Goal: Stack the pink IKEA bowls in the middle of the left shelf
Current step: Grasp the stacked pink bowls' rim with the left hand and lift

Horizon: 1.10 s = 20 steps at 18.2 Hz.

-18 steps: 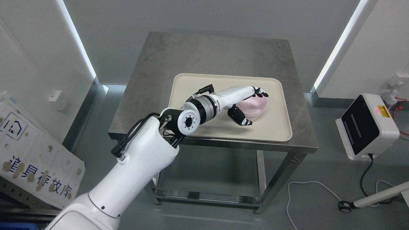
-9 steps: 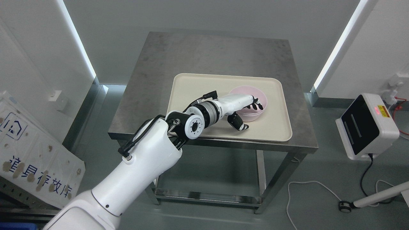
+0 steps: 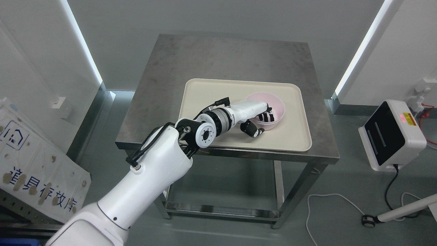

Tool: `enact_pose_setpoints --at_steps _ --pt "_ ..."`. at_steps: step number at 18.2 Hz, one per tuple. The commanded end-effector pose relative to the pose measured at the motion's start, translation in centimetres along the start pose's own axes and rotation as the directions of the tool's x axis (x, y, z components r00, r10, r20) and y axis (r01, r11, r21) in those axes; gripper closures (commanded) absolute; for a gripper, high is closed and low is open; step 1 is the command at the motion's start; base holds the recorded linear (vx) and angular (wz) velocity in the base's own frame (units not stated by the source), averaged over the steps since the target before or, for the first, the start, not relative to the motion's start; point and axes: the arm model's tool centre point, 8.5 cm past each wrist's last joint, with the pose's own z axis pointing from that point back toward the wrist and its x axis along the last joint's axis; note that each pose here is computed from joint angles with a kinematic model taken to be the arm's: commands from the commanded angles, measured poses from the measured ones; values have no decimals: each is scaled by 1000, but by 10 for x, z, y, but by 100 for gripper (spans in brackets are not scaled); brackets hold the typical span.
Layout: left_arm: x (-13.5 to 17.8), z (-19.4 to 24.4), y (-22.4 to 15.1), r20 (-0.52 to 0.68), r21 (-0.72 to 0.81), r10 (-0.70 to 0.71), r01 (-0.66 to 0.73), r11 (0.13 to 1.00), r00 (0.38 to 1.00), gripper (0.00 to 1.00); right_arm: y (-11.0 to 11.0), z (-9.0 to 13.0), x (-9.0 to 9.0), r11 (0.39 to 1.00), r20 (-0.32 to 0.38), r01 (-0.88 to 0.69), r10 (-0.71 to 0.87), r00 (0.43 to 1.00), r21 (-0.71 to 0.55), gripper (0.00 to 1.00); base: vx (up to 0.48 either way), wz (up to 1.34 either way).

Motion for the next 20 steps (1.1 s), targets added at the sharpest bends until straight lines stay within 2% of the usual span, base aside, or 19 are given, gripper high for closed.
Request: enact_pose_setpoints --at_steps 1,4,5,7,13,16,20 --pt "-25 4 2 -5 19 5 -4 1000 1000 90 -11 0 11 1000 32 11 -11 999 -17 0 0 0" --pt "-31 8 12 0 56 18 -18 998 1000 95 -11 0 11 1000 32 11 -11 999 -17 0 0 0" --pt "-35 12 20 11 81 31 -32 996 999 99 -11 0 10 1000 30 11 -11 999 -17 0 0 0" --pt "-40 23 41 31 148 68 -72 986 997 100 -11 0 10 1000 30 11 -11 999 -17 0 0 0" --pt "-45 70 94 222 330 41 -115 937 974 98 -11 0 11 1000 32 11 -11 999 -17 0 0 0" --pt "-35 87 94 343 353 58 -186 917 938 97 -11 0 11 1000 32 11 -11 999 -17 0 0 8" --pt "-9 107 55 507 289 7 -179 940 862 97 -11 0 11 1000 32 11 -11 999 -17 0 -17 6"
